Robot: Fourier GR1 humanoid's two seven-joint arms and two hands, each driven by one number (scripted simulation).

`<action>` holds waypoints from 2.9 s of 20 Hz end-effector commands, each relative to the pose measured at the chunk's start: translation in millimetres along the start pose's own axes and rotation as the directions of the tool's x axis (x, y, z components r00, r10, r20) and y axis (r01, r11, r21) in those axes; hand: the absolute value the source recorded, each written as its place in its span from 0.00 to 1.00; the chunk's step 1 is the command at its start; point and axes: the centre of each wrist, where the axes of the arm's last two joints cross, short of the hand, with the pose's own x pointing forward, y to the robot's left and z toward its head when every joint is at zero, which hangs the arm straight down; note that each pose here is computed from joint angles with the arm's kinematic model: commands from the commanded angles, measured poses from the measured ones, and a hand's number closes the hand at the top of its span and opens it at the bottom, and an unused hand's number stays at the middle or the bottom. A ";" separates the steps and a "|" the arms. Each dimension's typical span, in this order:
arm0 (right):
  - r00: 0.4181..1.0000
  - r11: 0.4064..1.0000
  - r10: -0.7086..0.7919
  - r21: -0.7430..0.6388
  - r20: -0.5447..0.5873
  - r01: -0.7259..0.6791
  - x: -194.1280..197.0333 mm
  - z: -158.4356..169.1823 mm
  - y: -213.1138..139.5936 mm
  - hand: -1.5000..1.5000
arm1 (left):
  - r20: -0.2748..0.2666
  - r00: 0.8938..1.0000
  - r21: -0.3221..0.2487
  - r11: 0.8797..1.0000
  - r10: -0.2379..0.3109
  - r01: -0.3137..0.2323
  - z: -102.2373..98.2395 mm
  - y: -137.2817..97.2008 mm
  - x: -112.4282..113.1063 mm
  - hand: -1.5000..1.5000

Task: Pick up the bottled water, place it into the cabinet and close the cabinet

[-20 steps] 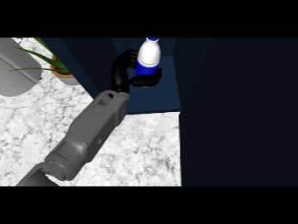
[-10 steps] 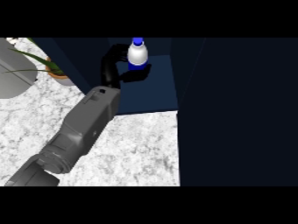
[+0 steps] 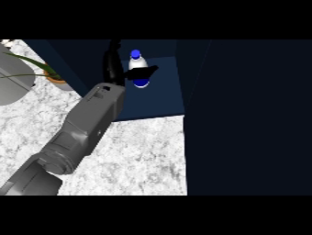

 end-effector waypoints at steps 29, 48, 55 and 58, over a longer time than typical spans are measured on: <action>0.997 0.996 -0.075 -0.049 -0.011 0.074 21.6 -4.2 23.4 0.00 | 0.037 0.845 -0.349 0.799 0.534 -0.489 60.5 -21.5 4.8 0.00; 1.000 0.992 0.005 0.125 -0.021 -0.002 36.9 -1.7 25.4 0.00 | -0.050 0.697 -0.507 0.583 0.716 -0.635 180.1 30.0 14.8 1.00; 0.993 0.932 0.087 0.359 -0.079 -0.053 41.0 -7.4 23.8 1.00 | -0.062 0.710 -0.468 0.608 0.702 -0.641 196.7 80.9 5.4 1.00; 0.996 0.883 0.049 0.470 -0.073 -0.009 55.7 -4.0 30.8 1.00 | -0.057 0.719 -0.434 0.631 0.693 -0.643 199.5 103.8 -9.5 0.00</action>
